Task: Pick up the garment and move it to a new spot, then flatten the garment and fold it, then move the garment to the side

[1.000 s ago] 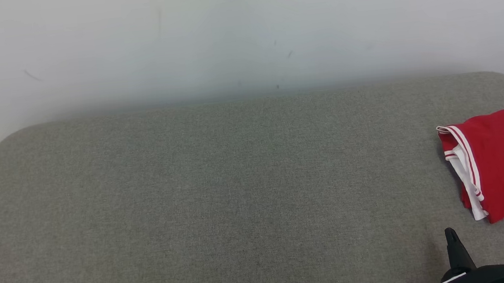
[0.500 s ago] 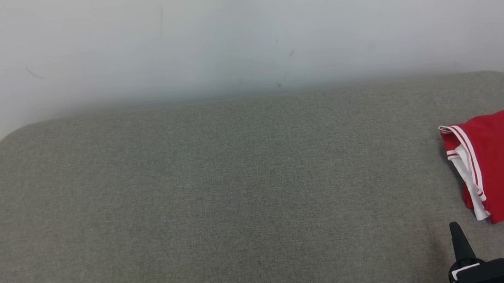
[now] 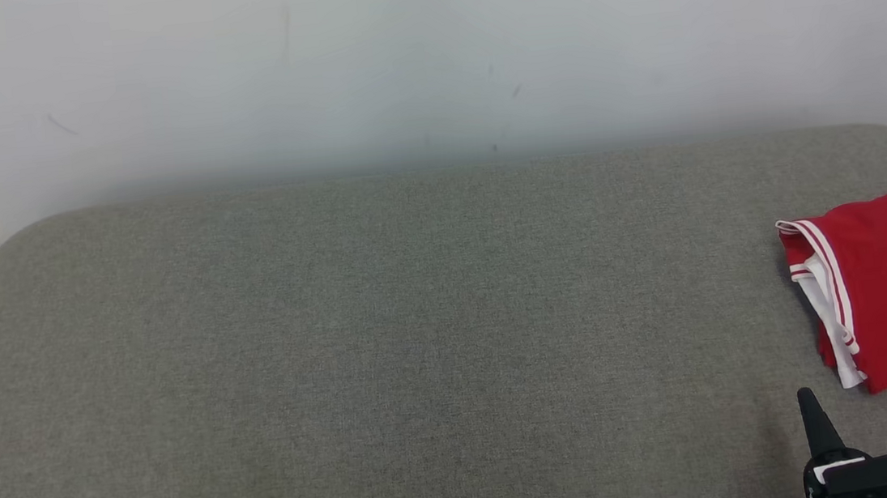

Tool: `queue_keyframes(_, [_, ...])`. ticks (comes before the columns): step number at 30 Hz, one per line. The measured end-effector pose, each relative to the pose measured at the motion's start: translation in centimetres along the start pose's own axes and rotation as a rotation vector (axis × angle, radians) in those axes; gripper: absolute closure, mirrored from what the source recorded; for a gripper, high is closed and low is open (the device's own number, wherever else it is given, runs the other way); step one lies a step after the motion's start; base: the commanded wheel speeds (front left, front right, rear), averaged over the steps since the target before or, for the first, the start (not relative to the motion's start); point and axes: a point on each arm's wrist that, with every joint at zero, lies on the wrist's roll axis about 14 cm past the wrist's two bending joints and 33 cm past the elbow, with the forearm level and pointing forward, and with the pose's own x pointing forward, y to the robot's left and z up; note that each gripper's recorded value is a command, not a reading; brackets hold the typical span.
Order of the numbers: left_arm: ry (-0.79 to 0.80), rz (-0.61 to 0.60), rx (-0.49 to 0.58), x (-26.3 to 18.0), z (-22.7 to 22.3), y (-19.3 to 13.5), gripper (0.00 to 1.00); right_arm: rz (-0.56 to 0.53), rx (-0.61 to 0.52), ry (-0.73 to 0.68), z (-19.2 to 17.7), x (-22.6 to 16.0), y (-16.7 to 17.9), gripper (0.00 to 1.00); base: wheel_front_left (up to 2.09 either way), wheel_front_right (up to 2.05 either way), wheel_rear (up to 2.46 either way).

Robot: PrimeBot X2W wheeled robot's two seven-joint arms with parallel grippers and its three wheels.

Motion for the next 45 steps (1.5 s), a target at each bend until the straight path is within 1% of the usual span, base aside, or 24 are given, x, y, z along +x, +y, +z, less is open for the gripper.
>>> queue_keyframes(14, [0.003, -0.017, -0.149, 0.1, 0.3, -0.3, 1.0, 0.02, 0.15, -0.011, 0.5, 0.5, 0.7, 1.0, 0.0, 0.0, 0.0])
queue_keyframes(45, [0.003, -0.067, -0.394, 0.3, 1.1, -1.1, 1.0, 0.051, 0.41, -0.019, 1.2, 1.0, 1.3, 1.0, 0.0, 0.0, 0.0])
